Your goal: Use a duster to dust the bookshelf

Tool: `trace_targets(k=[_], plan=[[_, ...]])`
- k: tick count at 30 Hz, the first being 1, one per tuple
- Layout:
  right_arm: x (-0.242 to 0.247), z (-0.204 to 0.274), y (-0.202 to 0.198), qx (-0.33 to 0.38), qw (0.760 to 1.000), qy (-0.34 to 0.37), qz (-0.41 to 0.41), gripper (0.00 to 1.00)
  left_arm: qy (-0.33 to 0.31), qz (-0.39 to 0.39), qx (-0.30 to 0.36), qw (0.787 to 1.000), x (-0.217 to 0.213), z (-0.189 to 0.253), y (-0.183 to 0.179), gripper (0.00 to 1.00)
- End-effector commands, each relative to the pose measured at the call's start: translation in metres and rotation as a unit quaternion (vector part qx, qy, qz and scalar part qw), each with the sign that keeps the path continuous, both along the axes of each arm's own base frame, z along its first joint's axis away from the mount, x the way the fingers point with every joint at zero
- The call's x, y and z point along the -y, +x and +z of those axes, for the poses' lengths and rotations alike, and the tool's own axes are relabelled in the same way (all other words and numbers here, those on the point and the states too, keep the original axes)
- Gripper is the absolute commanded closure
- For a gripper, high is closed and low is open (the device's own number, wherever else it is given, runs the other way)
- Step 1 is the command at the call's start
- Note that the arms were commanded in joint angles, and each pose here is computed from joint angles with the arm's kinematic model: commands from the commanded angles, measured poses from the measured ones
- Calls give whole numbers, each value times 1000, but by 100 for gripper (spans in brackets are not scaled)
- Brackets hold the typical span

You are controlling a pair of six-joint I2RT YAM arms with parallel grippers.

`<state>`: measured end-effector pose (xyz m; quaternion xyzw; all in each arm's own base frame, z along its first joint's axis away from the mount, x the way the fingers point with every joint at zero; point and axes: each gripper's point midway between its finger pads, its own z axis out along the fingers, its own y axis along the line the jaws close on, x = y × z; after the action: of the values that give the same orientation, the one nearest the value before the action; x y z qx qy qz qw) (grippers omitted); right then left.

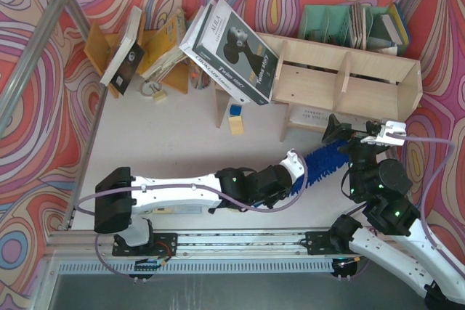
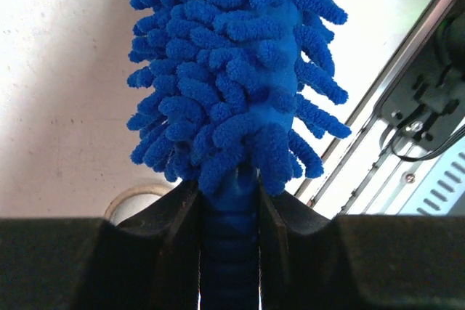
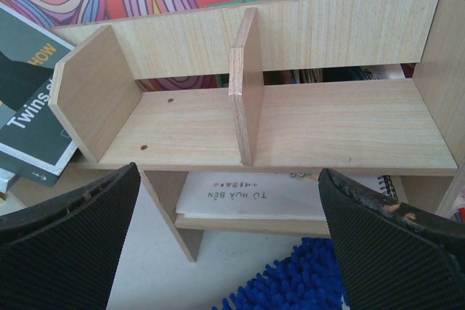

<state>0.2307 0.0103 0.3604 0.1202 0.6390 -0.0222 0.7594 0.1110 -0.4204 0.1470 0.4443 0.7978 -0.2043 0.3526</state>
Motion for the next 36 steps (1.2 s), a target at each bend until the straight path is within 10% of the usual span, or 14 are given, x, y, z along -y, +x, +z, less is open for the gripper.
trace_targets(k=[1,36], plan=[[1,-1,0,1,1000,-1,-2,1,17,5,-1,1000,-4,-16,-1,100],[1,-1,-1,0,1000,1,0,1,-12,-2,50,999,11,13,-4,100]])
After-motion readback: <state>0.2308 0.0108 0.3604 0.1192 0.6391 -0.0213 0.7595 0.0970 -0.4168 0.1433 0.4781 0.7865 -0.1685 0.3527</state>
